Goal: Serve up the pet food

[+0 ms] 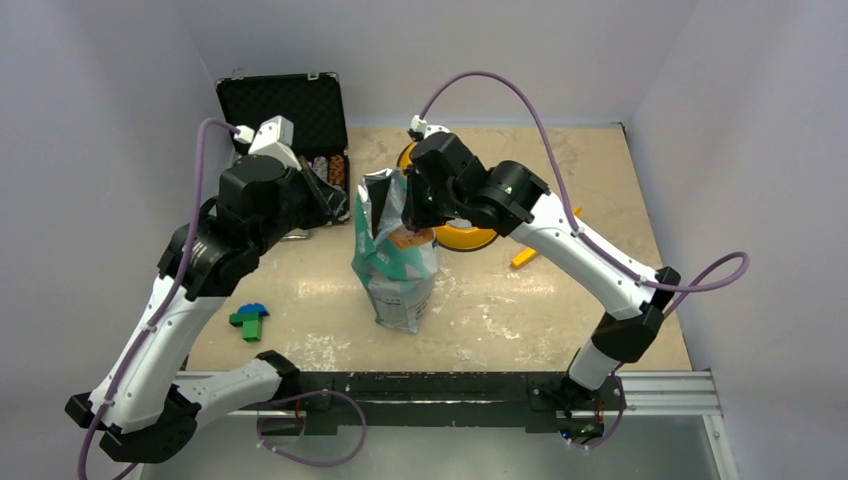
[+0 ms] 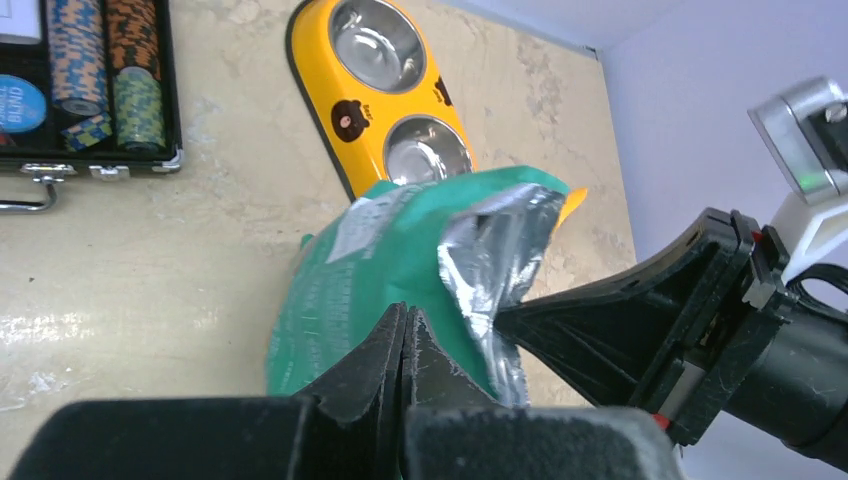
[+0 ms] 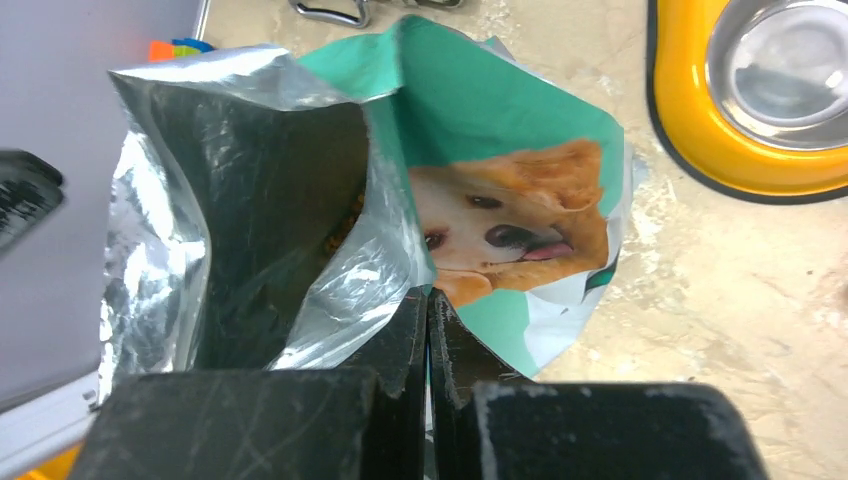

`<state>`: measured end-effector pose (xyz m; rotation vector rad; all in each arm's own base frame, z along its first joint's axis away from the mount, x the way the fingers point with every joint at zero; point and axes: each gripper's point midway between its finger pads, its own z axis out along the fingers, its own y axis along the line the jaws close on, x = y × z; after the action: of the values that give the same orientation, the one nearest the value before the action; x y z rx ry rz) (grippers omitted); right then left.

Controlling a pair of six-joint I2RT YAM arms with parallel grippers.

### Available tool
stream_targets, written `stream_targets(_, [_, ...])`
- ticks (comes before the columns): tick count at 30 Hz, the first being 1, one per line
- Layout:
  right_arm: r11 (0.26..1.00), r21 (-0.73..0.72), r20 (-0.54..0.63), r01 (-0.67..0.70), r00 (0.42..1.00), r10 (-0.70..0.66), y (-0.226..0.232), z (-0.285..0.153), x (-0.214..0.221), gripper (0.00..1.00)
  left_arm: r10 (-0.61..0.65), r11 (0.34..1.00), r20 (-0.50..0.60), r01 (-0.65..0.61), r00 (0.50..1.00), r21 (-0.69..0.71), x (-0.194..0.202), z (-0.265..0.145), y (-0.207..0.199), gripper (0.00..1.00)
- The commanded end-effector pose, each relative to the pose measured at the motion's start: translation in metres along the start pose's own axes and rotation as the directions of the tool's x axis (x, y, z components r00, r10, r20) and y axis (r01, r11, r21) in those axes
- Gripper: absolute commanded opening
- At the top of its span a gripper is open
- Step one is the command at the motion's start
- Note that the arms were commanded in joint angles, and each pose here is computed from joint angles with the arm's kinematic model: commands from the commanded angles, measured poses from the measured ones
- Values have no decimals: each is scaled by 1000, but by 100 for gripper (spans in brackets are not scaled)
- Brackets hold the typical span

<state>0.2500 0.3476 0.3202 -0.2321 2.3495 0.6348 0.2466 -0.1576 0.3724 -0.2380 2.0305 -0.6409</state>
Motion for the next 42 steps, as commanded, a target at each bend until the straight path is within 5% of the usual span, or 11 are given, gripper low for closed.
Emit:
stream_targets(1, [995,-34,111,92,990,-88,2,-25,-25,0,-12,1000,36,12,999,11,-13,-16,-2,0])
stream_targets(7, [984,-146,126,98,989,-80,29,-34,-36,0,30,992,-77,-20,997,121,3,-16,-24,3])
stream_targets(11, [979,-176,123,103,989,-82,34,-39,-36,0,56,994,-86,-47,995,104,1,-10,-24,68])
stream_targets(13, [977,-187,133,106,988,-82,35,-42,-37,0,60,996,-117,-51,991,74,4,-4,-21,77])
stream_targets(23, [978,-185,120,92,990,-70,32,-48,-32,0,67,994,-262,-41,963,104,37,28,-28,39])
stream_targets(28, [990,-119,84,81,994,-71,22,-42,-25,0,89,980,-191,-51,978,194,15,19,-51,1])
stream_targets(32, [991,-110,26,70,997,-67,27,-31,-21,2,55,955,-139,-12,989,296,-1,3,-73,0])
stream_targets(38, [988,-150,-3,33,999,-34,44,-25,-26,31,47,953,-117,-9,992,302,-8,-11,-74,0])
stream_targets(42, [997,-80,-74,16,997,-22,33,-12,-12,34,51,958,-92,-23,994,287,-13,-14,-71,0])
